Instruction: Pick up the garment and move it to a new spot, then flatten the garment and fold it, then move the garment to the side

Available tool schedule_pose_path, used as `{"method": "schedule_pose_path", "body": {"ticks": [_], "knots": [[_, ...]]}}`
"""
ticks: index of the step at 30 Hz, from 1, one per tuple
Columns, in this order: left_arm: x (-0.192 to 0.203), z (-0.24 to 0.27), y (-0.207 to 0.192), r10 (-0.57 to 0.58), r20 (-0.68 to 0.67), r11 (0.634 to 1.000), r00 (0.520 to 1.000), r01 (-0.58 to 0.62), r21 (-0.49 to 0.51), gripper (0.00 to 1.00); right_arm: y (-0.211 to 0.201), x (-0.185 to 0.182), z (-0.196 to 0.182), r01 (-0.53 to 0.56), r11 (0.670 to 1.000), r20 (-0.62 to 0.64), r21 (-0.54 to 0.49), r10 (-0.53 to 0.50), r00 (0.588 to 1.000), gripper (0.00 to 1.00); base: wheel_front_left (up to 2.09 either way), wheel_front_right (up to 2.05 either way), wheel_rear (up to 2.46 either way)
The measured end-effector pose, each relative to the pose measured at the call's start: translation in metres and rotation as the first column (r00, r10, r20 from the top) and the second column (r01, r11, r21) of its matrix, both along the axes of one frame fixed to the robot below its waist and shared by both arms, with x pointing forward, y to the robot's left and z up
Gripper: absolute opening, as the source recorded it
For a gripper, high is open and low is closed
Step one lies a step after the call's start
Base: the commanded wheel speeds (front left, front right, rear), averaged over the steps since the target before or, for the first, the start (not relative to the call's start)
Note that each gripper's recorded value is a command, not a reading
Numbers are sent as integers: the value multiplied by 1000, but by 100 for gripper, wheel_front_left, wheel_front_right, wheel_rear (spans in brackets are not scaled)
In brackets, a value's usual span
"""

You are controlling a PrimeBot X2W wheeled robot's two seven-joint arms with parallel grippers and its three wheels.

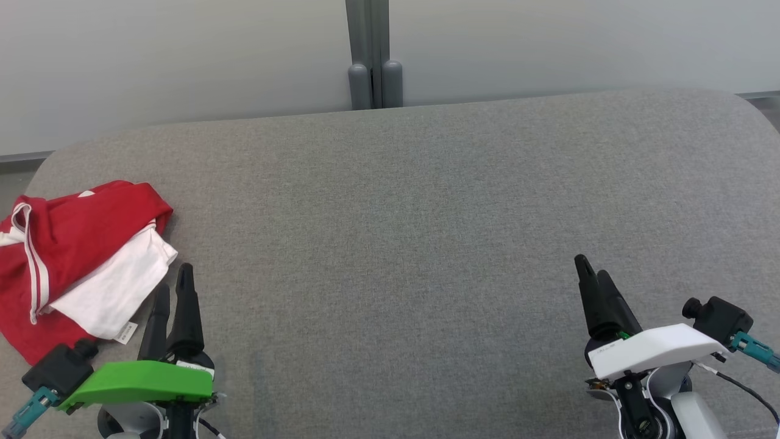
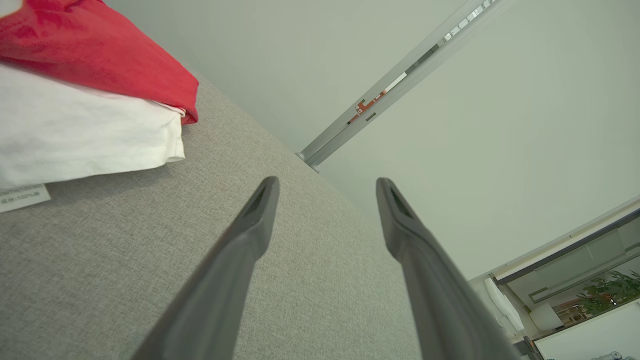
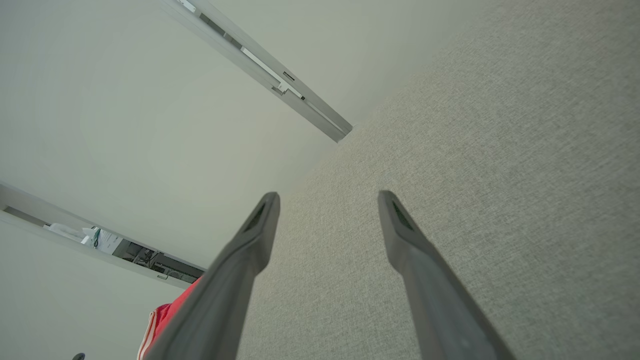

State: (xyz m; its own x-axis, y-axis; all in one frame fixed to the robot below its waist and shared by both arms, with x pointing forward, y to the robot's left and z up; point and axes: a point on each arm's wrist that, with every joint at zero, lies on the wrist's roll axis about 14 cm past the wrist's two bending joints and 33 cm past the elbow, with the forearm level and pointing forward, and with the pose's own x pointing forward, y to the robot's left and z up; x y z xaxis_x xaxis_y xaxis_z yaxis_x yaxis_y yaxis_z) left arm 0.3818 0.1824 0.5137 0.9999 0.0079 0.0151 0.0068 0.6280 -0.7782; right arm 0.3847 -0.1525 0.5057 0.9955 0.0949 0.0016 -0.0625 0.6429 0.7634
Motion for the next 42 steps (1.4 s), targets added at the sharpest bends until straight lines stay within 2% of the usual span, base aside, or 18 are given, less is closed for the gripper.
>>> {"method": "schedule_pose_path", "body": {"ticks": [16, 32, 42], "knots": [[-1, 13, -10, -22, 59, 977, 998, 9, 211, 100, 16, -1, 11, -33, 977, 70, -212, 49, 996, 100, 0, 0, 0], [-5, 16, -18, -41, 86, 919, 995, 3, 394, 100, 18, -2, 18, -13, 931, 125, -364, 62, 990, 100, 0, 0, 0], [-6, 21, -22, -52, 114, 868, 992, -11, 497, 100, 22, -3, 20, -2, 885, 152, -466, 83, 985, 100, 0, 0, 0]]}}
